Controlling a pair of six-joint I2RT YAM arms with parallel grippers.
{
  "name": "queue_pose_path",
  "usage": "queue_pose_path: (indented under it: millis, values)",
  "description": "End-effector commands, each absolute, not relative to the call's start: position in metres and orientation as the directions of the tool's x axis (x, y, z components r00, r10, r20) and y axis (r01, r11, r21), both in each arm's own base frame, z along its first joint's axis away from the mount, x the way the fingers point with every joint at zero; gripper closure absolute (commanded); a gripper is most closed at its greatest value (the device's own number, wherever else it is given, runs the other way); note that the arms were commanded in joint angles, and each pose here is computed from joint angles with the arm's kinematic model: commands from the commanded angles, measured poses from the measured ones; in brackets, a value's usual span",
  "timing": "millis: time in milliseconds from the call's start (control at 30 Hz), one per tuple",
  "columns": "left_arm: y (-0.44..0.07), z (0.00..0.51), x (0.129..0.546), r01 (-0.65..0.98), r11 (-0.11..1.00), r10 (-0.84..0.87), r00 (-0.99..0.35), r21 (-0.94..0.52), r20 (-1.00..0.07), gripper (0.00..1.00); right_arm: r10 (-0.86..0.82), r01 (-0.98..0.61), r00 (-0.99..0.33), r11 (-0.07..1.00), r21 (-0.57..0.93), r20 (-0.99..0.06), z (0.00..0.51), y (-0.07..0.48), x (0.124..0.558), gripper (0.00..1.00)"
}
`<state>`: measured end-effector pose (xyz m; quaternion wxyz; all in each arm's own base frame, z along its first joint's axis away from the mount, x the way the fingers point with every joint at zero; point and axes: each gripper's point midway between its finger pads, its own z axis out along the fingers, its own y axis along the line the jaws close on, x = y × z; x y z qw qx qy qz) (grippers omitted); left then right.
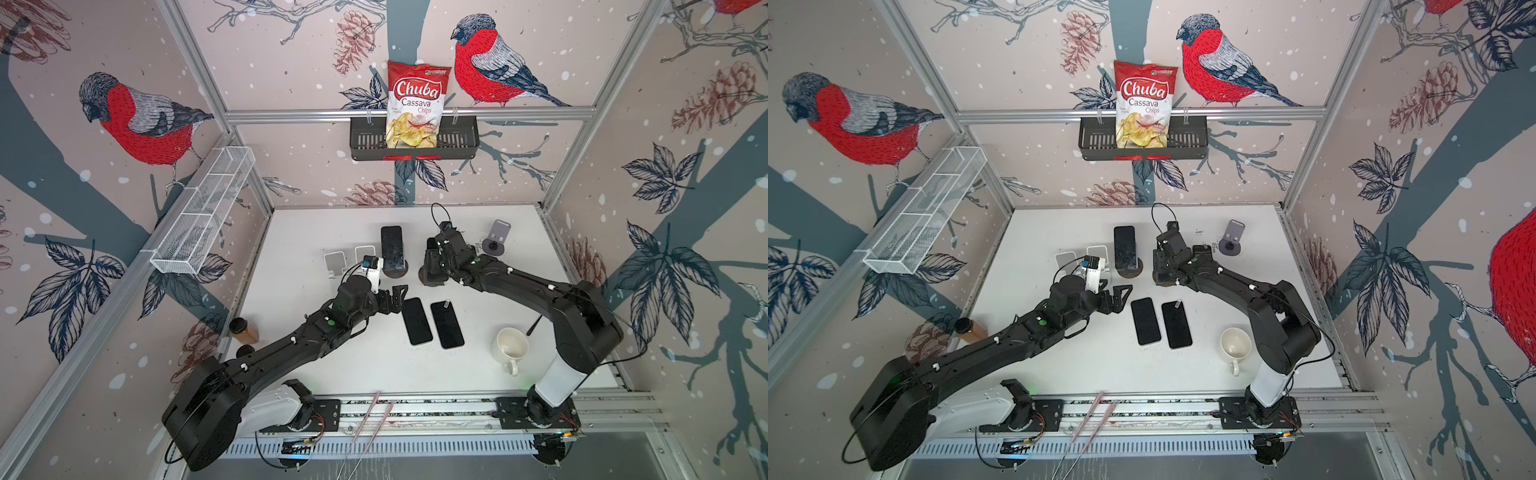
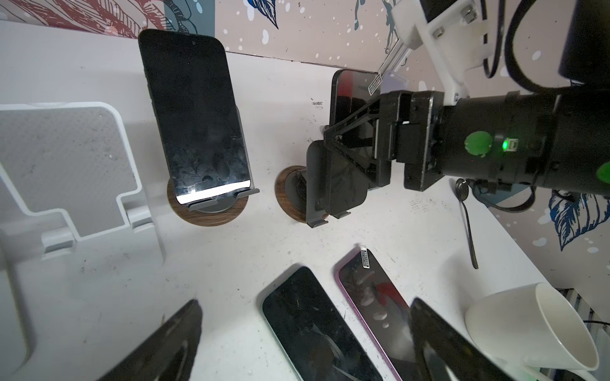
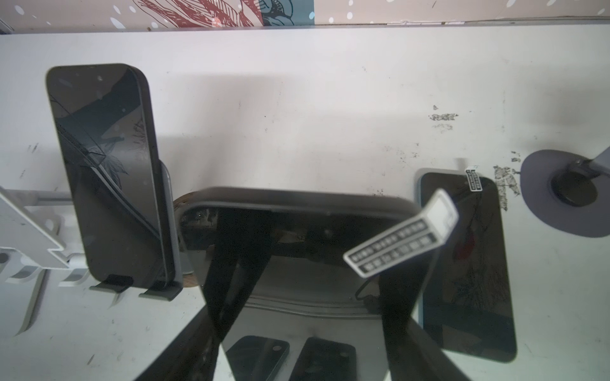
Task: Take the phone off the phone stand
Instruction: 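Lift the black phone up off the wooden stand with the right gripper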
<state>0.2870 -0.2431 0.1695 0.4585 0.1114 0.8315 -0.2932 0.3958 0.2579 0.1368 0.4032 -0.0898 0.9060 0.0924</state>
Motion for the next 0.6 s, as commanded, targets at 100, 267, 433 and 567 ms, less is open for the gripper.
queue_pose_path:
  millis: [100,267,433,567]
  values:
    - [-0.245,0.175,0.289,0.467,0.796,-0.092,-0.535,-0.385,-0.840,0.04,-0.083,-0.262,-0.622,0.959,0.107,-0.778,0.154,0.258,0.393,0.34]
    - [-0.247,0.174,0.289,0.469,0.794,-0.092,-0.536,-0.387,-0.839,0.04,-0.083,-0.268,-0.622,0.957,0.112,-0.779,0.157,0.255,0.386,0.34]
    - [-0.247,0.174,0.290,0.470,0.792,-0.093,-0.537,-0.389,-0.839,0.04,-0.083,-0.275,-0.618,0.954,0.116,-0.782,0.160,0.251,0.379,0.34]
    - [-0.248,0.175,0.290,0.471,0.791,-0.094,-0.537,-0.391,-0.839,0.04,-0.082,-0.285,-0.617,0.950,0.125,-0.782,0.162,0.249,0.374,0.34]
